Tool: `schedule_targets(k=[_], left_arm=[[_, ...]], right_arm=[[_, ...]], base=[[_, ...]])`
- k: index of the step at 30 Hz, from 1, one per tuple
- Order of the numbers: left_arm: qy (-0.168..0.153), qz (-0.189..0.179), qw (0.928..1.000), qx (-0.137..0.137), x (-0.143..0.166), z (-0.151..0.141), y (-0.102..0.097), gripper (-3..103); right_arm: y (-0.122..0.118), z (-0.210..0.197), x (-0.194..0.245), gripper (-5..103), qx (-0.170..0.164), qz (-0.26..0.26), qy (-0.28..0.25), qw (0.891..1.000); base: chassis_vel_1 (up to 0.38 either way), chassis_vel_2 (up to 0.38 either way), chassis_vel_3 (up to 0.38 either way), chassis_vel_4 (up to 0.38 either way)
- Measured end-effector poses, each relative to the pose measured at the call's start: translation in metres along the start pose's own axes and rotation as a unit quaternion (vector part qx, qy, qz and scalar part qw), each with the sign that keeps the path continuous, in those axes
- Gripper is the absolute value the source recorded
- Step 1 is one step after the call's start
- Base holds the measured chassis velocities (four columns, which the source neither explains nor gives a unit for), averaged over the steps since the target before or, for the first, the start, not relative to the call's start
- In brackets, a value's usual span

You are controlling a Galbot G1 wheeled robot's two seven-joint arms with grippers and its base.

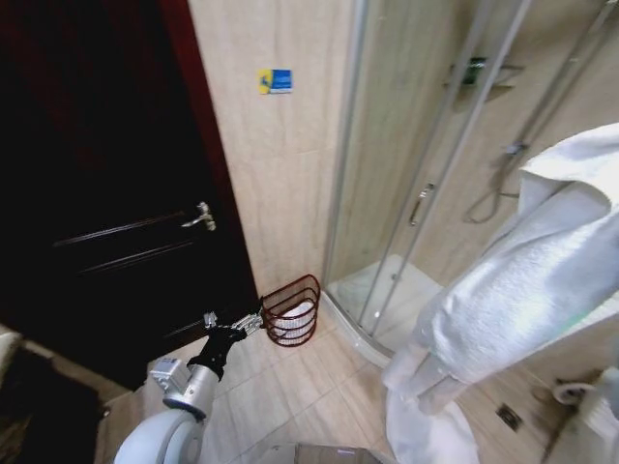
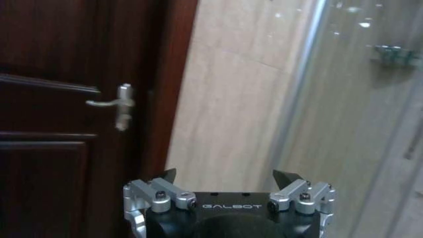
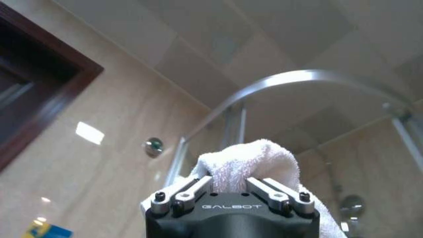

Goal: Discard the used towel into the hamper.

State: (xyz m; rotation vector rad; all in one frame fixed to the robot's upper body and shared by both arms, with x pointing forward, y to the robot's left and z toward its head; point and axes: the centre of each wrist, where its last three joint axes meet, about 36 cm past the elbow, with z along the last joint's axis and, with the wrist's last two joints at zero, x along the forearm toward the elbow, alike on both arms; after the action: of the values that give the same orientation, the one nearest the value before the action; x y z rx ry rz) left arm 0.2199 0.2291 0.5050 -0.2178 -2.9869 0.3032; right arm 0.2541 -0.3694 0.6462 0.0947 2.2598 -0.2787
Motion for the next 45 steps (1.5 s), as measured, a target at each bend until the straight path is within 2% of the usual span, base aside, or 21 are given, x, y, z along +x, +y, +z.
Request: schedule_targets(k=[17, 45], left_arm=[[0.000, 0.000, 1.0000, 0.000, 0.000, 0.000, 0.000, 99], [0.000, 0.000, 1.0000, 0.000, 0.000, 0.000, 0.000, 99]], right_arm=[[-0.001, -0.007, -0.018, 5, 0.004, -0.027, -0.041, 0.999], [-0.001, -0.007, -0.020, 5, -0.017, -0.030, -0.021, 0.999]], base=[[0.126, 0.128, 0.129, 0.125], [0.034, 0.034, 0.032, 0.036]])
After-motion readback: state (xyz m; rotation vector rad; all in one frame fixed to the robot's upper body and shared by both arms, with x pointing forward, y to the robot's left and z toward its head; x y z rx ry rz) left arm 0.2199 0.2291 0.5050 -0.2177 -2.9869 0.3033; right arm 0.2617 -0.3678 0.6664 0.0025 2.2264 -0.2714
